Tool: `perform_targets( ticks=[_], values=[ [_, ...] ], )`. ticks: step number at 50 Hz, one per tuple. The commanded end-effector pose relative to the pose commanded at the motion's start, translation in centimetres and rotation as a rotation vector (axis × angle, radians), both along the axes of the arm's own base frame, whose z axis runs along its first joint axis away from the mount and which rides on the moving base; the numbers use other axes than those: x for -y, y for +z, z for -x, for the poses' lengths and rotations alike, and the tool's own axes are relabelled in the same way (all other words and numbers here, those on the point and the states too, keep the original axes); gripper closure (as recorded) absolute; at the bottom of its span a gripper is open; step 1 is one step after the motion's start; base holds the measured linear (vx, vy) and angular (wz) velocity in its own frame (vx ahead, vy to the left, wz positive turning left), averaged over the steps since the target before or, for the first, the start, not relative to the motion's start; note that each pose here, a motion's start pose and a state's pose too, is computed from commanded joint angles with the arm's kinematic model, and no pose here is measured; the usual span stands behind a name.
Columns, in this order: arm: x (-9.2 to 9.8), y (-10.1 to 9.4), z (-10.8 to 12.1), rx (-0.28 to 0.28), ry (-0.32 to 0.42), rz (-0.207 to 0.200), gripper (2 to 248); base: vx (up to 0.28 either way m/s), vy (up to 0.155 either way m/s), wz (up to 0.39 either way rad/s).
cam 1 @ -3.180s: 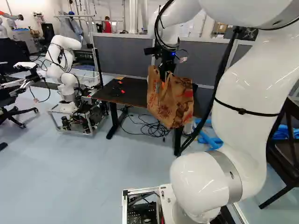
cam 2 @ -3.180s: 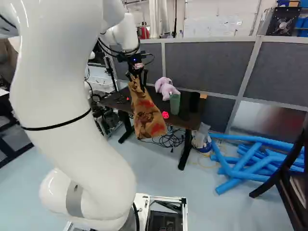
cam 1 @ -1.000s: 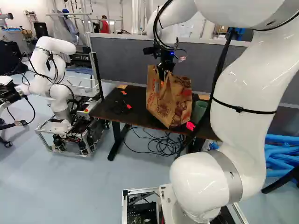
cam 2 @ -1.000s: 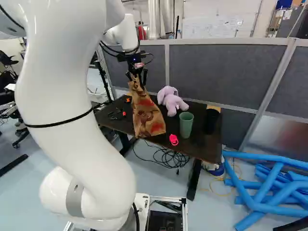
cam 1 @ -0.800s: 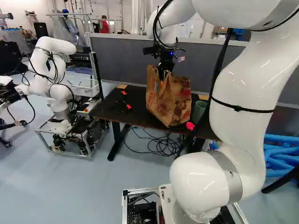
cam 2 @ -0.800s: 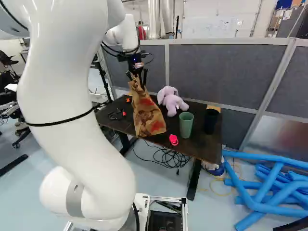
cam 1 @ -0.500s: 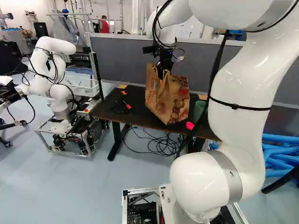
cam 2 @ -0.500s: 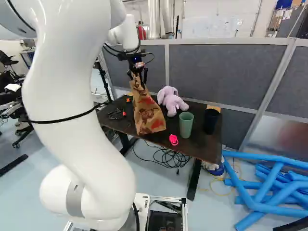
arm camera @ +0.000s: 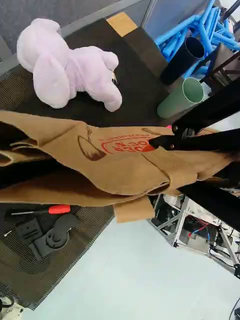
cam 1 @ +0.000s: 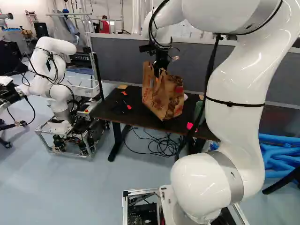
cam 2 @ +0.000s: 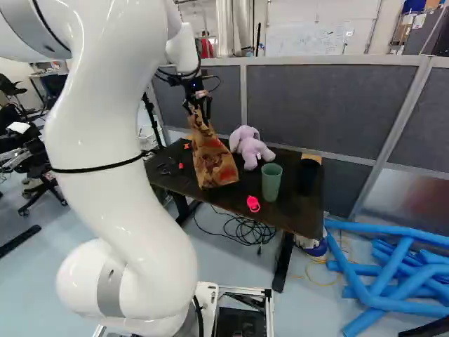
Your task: Pick up the bag on the ground and place it on the table
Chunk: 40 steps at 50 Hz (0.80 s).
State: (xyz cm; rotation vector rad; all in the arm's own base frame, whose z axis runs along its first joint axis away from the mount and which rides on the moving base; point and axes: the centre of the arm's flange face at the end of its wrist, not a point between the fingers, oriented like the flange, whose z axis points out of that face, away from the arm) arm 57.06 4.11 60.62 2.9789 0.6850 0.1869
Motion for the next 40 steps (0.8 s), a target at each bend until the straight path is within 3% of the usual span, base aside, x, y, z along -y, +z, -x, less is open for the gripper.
perform_targets(
  ticks=[32, 40],
  values=[
    [-2.8, -4.5, -4.9, -0.089, 0.002, -0.048, 229, 0.0, 0.0, 0.0],
    [-3.1, -5.7, -6.6, -0.079, -0.009, -0.07, 229, 0.0, 0.0, 0.0]
  ],
)
